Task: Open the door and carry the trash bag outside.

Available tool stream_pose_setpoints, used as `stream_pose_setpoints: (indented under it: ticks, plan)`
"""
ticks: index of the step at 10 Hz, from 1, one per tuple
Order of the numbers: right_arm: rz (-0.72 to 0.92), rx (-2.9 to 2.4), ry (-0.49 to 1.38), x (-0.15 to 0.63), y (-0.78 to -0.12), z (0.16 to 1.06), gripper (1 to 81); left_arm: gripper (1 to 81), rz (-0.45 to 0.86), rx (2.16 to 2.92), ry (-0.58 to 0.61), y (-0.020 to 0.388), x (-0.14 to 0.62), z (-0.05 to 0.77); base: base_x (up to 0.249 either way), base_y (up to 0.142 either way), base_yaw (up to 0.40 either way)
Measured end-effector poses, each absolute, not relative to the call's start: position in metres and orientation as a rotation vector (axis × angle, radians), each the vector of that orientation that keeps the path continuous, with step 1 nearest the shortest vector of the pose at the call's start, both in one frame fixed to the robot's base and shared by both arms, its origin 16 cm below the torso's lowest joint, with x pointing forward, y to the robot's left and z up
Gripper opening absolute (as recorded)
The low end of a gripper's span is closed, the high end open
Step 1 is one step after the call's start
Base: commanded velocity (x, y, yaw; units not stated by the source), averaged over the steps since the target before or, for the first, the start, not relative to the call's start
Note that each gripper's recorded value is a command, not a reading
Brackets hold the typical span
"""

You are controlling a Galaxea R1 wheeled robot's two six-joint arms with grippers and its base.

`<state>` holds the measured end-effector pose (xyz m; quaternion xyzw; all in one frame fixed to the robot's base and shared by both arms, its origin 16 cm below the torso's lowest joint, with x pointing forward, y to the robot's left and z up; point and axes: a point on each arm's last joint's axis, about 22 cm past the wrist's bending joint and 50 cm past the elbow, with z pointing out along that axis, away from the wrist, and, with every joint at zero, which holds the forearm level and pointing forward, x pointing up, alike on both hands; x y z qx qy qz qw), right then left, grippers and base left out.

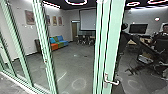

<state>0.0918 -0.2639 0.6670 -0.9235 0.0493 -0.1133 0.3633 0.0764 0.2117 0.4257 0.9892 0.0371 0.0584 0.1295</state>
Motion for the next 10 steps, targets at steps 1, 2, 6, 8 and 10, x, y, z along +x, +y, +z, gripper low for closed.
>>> stream_pose_setpoints:
  ticks: [1, 2, 6, 8, 10]
  plan:
    - [-0.320, -2.341, 0.127, 0.111, -0.258, 0.691, 81.1, 1.0, 0.170, 2.872, 0.107, 0.209, 0.077, 0.426, 0.000, 0.000, 0.000]
    - [-0.365, -2.313, 0.119, 0.137, -0.257, 0.714, 81.1, 1.0, 0.170, 2.873, 0.108, 0.210, 0.077, 0.426, 0.000, 0.000, 0.000]
    - [-0.492, -2.249, 0.093, 0.228, -0.261, 0.797, 81.1, 1.0, 0.158, 2.877, 0.108, 0.216, 0.073, 0.425, 0.000, 0.000, 0.000]
    - [-0.521, -2.232, 0.088, 0.262, -0.263, 0.828, 81.1, 1.0, 0.139, 2.890, 0.113, 0.228, 0.061, 0.423, 0.000, 0.000, 0.000]
    - [-0.540, -2.208, 0.080, 0.295, -0.259, 0.858, 81.1, 1.0, 0.134, 2.886, 0.113, 0.225, 0.058, 0.423, 0.000, 0.000, 0.000]
